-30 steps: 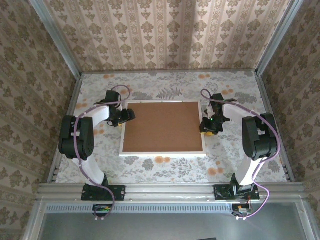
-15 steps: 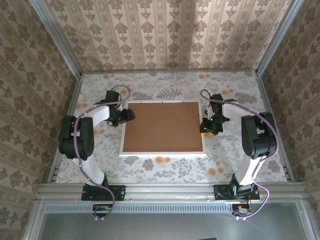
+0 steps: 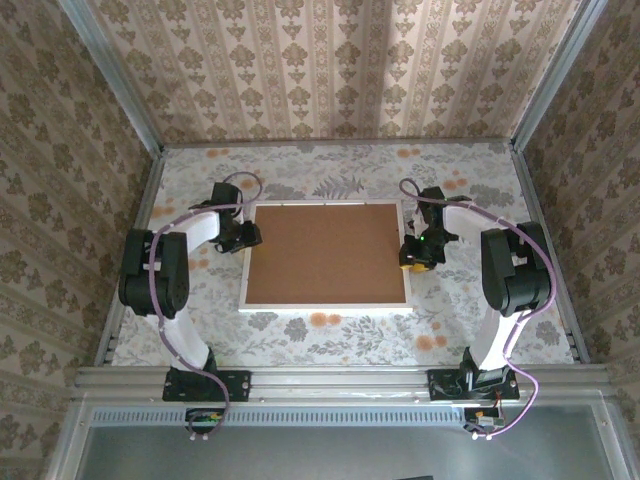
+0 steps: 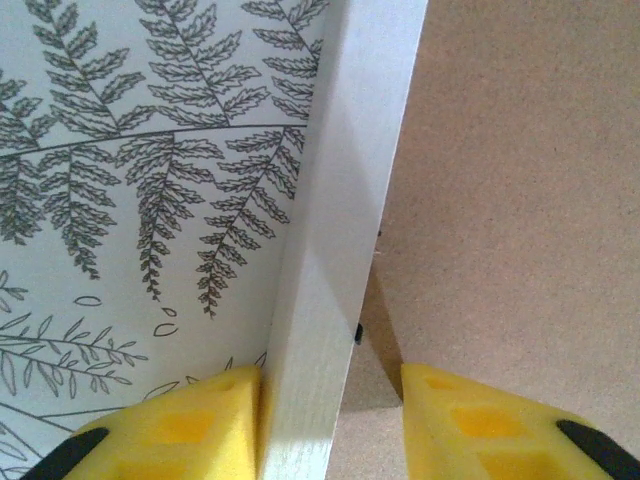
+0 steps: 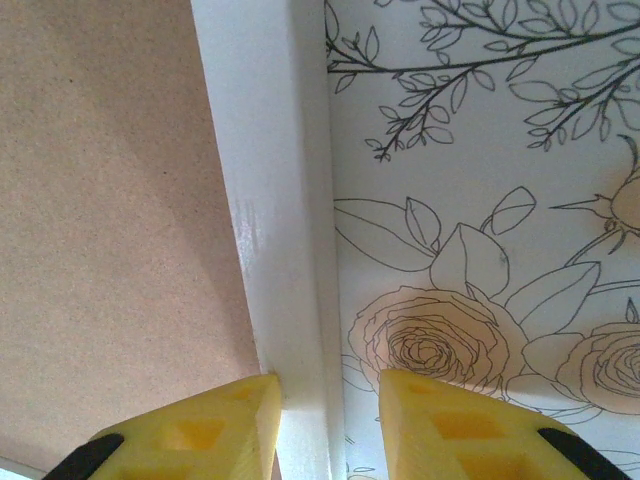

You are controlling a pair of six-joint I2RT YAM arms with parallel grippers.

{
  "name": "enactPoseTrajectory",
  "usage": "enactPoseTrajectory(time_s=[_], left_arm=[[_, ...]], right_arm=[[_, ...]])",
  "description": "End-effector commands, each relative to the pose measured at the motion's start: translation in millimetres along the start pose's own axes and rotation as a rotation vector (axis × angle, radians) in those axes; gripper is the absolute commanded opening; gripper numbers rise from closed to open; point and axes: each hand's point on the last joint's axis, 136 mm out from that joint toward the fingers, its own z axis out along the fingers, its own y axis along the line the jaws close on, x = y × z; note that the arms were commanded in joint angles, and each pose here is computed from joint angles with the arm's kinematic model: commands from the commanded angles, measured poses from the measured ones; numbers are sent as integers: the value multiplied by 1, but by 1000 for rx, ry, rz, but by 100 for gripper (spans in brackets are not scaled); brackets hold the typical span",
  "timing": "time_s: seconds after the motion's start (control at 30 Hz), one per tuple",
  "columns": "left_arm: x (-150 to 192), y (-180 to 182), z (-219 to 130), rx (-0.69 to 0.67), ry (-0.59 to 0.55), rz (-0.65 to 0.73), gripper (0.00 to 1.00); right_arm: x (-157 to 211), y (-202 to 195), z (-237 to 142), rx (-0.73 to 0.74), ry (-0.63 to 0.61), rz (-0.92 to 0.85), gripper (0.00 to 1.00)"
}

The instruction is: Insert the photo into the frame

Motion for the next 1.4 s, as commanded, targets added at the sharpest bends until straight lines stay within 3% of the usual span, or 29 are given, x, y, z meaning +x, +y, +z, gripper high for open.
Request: enactPoseTrajectory(time_s=[0.0, 0.4, 1.0, 1.37], left_arm=[[19, 0, 7, -5, 64, 16, 32], [17, 1, 3, -3, 55, 17, 6], [20, -11, 4, 65, 57, 0, 0], [24, -12, 6, 66, 62, -7, 0]], right_arm=[[-5, 5, 6, 2, 6, -20, 35], [-9, 8, 4, 10, -3, -25, 34], [-13, 44, 15, -19, -1, -57, 41], [-7, 28, 23, 178, 9, -103, 40]])
